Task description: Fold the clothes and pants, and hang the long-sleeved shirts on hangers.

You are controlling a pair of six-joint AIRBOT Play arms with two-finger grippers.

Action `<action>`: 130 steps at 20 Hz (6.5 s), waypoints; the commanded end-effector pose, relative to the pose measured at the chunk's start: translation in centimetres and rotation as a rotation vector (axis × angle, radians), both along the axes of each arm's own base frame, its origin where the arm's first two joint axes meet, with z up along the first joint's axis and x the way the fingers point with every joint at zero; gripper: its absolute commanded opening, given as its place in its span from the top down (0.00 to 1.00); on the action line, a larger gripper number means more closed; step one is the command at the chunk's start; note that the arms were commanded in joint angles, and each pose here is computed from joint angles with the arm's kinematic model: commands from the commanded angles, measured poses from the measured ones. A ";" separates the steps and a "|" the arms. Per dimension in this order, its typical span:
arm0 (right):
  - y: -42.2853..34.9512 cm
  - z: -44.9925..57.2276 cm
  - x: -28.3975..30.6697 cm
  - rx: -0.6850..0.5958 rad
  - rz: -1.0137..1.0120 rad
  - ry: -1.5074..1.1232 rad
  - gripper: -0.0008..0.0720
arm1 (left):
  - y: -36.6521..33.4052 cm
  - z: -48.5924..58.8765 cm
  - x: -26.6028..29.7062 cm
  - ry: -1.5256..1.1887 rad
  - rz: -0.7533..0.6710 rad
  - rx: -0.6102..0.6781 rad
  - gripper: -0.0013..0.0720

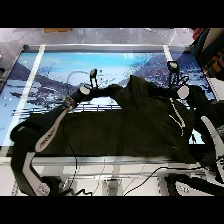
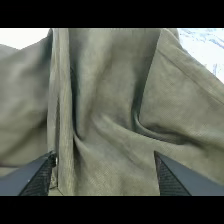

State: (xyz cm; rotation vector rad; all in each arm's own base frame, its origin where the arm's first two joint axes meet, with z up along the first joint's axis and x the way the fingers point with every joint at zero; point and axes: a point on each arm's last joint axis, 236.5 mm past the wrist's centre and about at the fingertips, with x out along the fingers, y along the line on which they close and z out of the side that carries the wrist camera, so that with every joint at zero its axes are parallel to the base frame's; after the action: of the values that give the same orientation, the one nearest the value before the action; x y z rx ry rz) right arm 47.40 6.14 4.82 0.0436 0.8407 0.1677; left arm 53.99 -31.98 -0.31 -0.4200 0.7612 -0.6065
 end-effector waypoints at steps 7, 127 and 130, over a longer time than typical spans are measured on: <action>-1.1 10.2 1.1 -0.048 -0.009 -0.222 0.07 | 14.6 27.0 3.1 -0.869 0.222 0.472 0.96; -23.9 -6.6 -5.3 0.504 -0.532 0.286 0.55 | 49.9 -5.7 -6.2 0.263 0.463 0.860 0.95; -22.8 -10.4 -7.0 0.595 -0.524 0.426 0.25 | 49.9 -5.7 -6.1 0.261 0.464 0.860 0.95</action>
State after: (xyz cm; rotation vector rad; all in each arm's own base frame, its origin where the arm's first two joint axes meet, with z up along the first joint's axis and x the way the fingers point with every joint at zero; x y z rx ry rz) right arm 41.15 -18.52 -3.34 0.7058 1.0875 -0.1995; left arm 47.68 17.90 -6.07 0.1319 1.0602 0.2372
